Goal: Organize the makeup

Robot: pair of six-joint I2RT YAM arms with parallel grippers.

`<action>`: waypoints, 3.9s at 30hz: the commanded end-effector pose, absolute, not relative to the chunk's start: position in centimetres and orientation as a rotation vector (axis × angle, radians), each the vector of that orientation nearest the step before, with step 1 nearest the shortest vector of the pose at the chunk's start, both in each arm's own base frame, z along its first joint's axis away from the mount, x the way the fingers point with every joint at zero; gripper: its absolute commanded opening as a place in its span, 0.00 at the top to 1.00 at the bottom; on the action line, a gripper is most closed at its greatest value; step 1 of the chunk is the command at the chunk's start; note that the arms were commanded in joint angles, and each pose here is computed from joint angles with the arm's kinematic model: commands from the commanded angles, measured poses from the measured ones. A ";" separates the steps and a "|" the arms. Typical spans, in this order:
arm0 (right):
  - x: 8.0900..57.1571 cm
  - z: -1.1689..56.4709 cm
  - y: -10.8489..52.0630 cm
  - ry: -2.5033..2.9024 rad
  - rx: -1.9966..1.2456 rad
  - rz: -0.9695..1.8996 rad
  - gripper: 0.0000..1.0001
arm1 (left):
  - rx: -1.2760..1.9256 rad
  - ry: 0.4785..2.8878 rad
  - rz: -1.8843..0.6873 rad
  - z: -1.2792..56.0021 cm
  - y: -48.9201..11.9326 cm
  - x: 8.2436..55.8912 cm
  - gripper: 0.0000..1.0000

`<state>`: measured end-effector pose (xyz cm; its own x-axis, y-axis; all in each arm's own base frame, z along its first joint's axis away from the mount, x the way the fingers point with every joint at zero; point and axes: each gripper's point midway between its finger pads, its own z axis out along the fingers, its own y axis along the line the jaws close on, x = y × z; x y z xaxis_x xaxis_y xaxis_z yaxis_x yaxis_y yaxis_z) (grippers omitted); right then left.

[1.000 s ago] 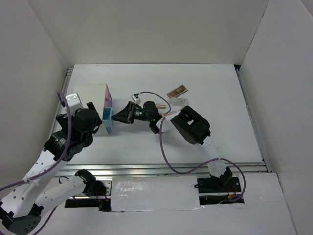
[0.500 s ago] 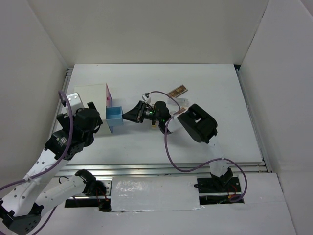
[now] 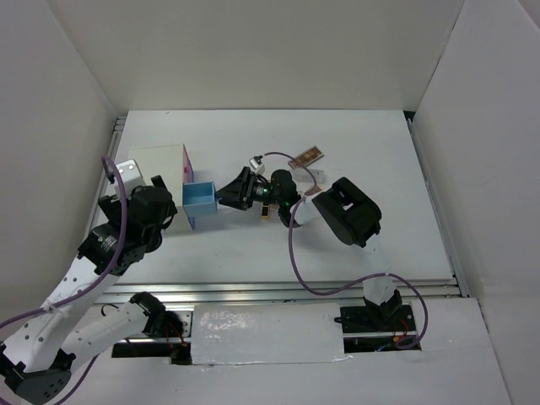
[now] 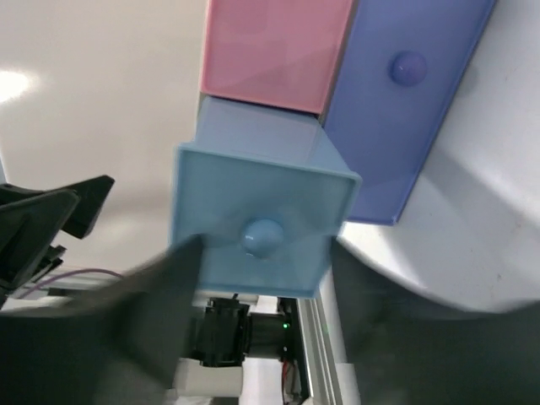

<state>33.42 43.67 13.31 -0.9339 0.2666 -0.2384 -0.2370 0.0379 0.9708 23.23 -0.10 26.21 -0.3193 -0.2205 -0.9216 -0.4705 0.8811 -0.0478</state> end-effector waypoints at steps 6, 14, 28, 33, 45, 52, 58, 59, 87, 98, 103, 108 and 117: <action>34.3 17.8 41.7 1.868 -0.077 1.830 0.00 | -0.535 1.875 0.270 27.3 0.3 23.2 0.01; 35.4 19.4 35.7 1.976 0.031 1.453 0.00 | -0.532 1.877 0.265 27.3 0.2 23.3 0.01; 35.9 8.3 26.2 2.429 0.072 0.057 0.16 | -0.545 1.861 0.227 28.0 0.3 22.8 0.01; 35.7 6.5 27.8 2.468 0.044 0.063 0.21 | -0.541 1.851 0.204 28.2 0.2 22.7 0.01; 35.0 4.1 30.3 2.514 -0.016 0.092 0.31 | -0.537 1.849 0.197 28.3 0.2 22.7 0.01; 35.0 4.4 31.9 2.502 -0.026 0.149 0.35 | -0.523 1.859 0.197 28.2 -0.1 22.9 0.01; 34.9 3.0 32.0 2.524 -0.041 0.135 0.46 | -0.530 1.852 0.197 28.2 0.1 22.7 0.01; 34.8 2.9 32.0 2.526 -0.048 0.135 0.51 | -0.528 1.851 0.196 28.3 0.1 22.7 0.01; 30.2 24.4 40.4 1.724 -1.119 0.658 0.76 | -0.528 1.826 0.158 28.6 0.0 22.6 0.01; 30.8 25.1 45.0 1.604 -1.308 0.702 0.73 | -0.522 1.829 0.156 28.6 0.0 22.6 0.01; 31.3 23.7 46.5 1.610 -1.334 0.716 0.71 | -0.523 1.826 0.153 28.7 0.0 22.6 0.01; 31.3 22.8 47.3 1.605 -1.337 0.739 0.68 | -0.525 1.823 0.155 28.7 0.0 22.6 0.01; 31.3 21.7 47.5 1.619 -1.358 0.742 0.53 | -0.524 1.821 0.151 28.8 0.0 22.5 0.01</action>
